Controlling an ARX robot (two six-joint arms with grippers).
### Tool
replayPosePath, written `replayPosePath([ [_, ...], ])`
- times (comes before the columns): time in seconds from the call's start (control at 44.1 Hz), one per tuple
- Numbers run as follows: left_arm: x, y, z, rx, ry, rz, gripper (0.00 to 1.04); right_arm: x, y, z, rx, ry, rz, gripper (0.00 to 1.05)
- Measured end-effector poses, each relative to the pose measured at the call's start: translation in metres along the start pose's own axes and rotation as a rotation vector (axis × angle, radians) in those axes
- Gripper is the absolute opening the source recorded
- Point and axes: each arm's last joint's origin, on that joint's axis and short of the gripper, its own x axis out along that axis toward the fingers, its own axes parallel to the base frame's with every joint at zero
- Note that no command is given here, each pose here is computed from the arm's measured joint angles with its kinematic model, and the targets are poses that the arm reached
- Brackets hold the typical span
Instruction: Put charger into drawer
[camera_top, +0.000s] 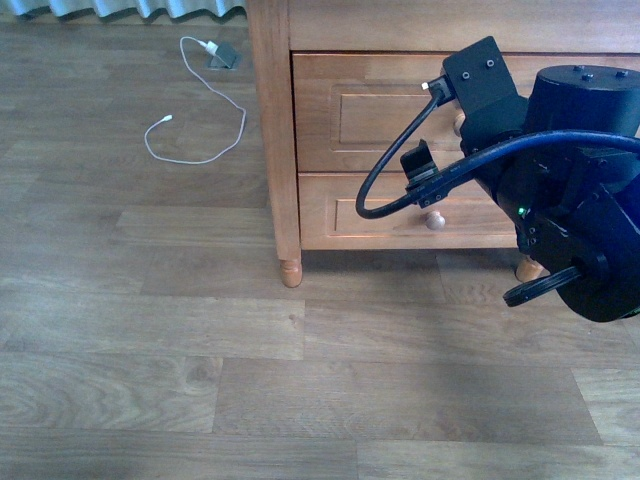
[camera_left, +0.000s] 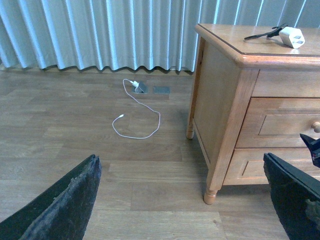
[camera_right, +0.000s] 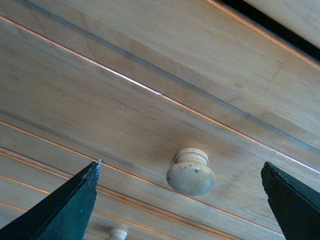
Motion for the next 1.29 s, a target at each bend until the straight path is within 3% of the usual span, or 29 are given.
replayPosePath([
  [0.838, 0.0, 0.0, 0.0, 0.0, 0.0, 0.0, 0.99, 0.012, -0.002, -0.01, 0.09, 0.041, -0.071, 0.96],
  [1.291, 0.0, 0.0, 0.0, 0.0, 0.0, 0.0, 0.99, 0.006, 0.0, 0.007, 0.118, -0.004, -0.05, 0.96],
])
